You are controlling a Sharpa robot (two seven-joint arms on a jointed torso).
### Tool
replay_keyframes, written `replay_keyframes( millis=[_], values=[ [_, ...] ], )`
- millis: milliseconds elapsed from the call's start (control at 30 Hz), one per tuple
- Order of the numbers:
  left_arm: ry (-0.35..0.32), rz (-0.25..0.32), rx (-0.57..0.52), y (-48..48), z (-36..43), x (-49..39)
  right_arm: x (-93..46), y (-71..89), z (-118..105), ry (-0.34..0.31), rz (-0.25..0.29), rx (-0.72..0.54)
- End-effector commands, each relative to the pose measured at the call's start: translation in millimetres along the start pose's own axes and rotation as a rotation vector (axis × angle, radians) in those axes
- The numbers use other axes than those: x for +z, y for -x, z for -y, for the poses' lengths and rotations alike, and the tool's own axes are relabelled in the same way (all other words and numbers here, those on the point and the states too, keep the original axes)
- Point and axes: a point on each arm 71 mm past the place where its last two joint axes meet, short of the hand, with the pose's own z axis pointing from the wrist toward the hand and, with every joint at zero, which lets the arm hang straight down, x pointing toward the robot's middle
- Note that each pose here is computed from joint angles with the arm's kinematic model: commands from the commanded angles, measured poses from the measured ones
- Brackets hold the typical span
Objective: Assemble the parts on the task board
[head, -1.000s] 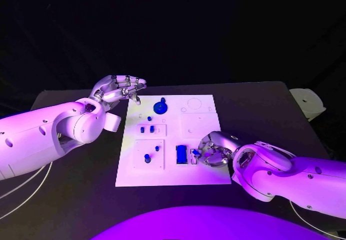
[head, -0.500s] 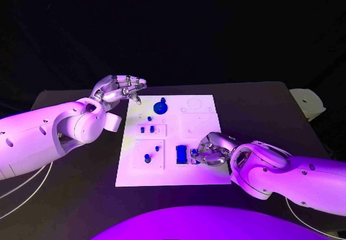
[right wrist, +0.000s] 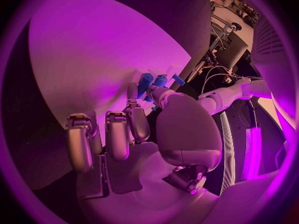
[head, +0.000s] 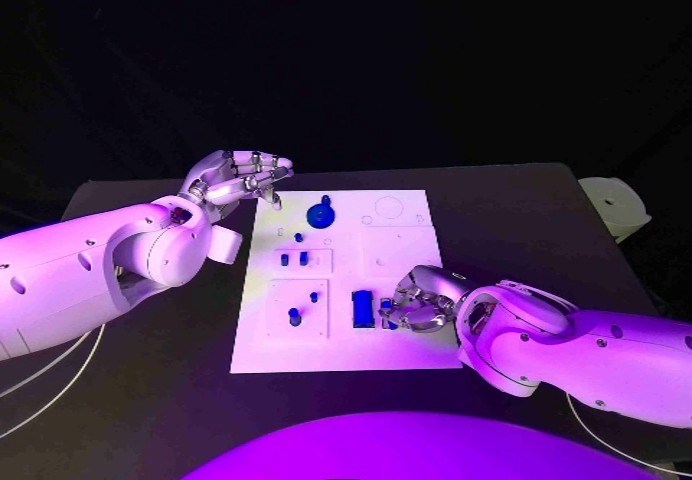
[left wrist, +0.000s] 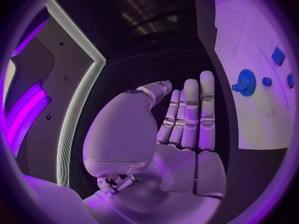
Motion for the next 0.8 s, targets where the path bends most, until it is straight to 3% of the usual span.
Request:
replay_keyframes(
  millis=[33,800],
  values=[
    [-0.006,-0.015,-0.010,-2.3,1.0,0.3,0.6,-2.7,-1.3,0.002,-0.015,-0.024],
    [-0.003,-0.014,-0.010,-1.4,0.8,-0.1,-2.5,-0.2,-1.8,0.025,0.007,-0.025]
  ],
)
